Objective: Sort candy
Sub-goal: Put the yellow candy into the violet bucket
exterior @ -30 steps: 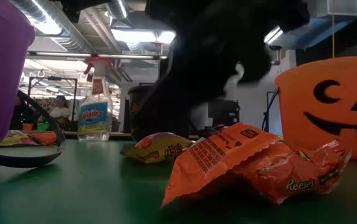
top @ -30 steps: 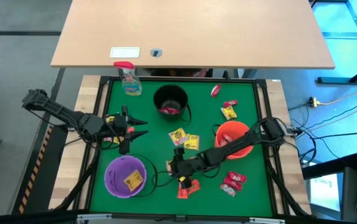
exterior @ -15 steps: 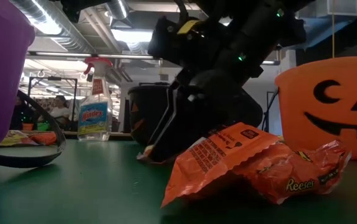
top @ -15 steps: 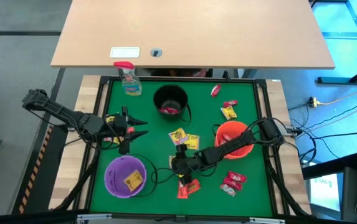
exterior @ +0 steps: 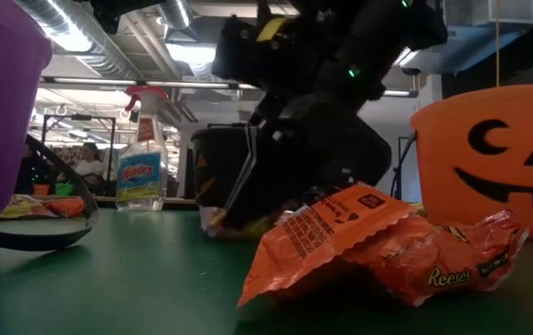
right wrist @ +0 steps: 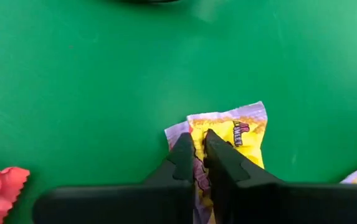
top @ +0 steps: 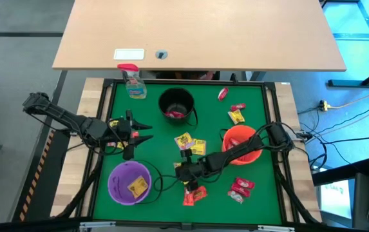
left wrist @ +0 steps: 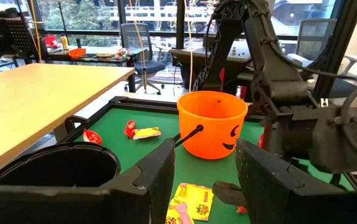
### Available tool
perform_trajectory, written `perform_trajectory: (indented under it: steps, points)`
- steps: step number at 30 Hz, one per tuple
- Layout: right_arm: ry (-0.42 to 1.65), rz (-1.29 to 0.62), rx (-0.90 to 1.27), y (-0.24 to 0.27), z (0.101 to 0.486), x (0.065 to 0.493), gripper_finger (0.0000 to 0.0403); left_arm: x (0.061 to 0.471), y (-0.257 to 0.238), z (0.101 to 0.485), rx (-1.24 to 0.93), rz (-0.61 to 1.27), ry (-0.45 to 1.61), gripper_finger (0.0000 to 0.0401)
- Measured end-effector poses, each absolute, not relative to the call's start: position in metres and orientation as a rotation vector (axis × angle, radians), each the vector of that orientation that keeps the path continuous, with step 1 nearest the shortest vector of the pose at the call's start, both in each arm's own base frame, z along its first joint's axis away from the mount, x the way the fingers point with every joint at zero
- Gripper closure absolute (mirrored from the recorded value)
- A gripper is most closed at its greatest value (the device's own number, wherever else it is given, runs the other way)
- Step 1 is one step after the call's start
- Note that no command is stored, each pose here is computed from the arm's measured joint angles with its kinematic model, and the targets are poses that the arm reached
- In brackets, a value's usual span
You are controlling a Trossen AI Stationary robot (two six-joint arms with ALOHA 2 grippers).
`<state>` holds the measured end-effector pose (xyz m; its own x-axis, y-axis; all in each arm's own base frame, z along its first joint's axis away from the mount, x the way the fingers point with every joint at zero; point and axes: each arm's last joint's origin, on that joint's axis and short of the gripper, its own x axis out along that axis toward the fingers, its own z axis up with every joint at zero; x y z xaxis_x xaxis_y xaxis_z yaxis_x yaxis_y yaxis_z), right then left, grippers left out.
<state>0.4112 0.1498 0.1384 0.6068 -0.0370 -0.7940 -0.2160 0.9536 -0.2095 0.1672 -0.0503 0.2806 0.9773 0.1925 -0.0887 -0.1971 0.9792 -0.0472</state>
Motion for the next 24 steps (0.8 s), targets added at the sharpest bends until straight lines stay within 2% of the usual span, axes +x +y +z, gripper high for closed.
perform_trajectory:
  steps: [6, 12, 18, 24]
  points:
    - [0.928, 0.077, -0.324, 0.153, 0.166, 0.421, 0.0371, 0.167, -0.05, 0.281, -0.056, 0.196, 0.083, 0.0245]
    - [0.887, 0.067, -0.327, 0.157, 0.205, 0.434, 0.0384, 0.165, -0.049, 0.291, -0.076, 0.194, 0.041, 0.0245]
    - [0.75, 0.144, -0.32, 0.164, 0.246, 0.447, 0.0385, 0.158, -0.047, 0.316, -0.086, 0.177, -0.037, 0.0245]
    - [0.493, 0.228, -0.253, 0.172, 0.279, 0.462, 0.038, 0.154, -0.045, 0.323, -0.09, 0.178, -0.049, 0.0245]
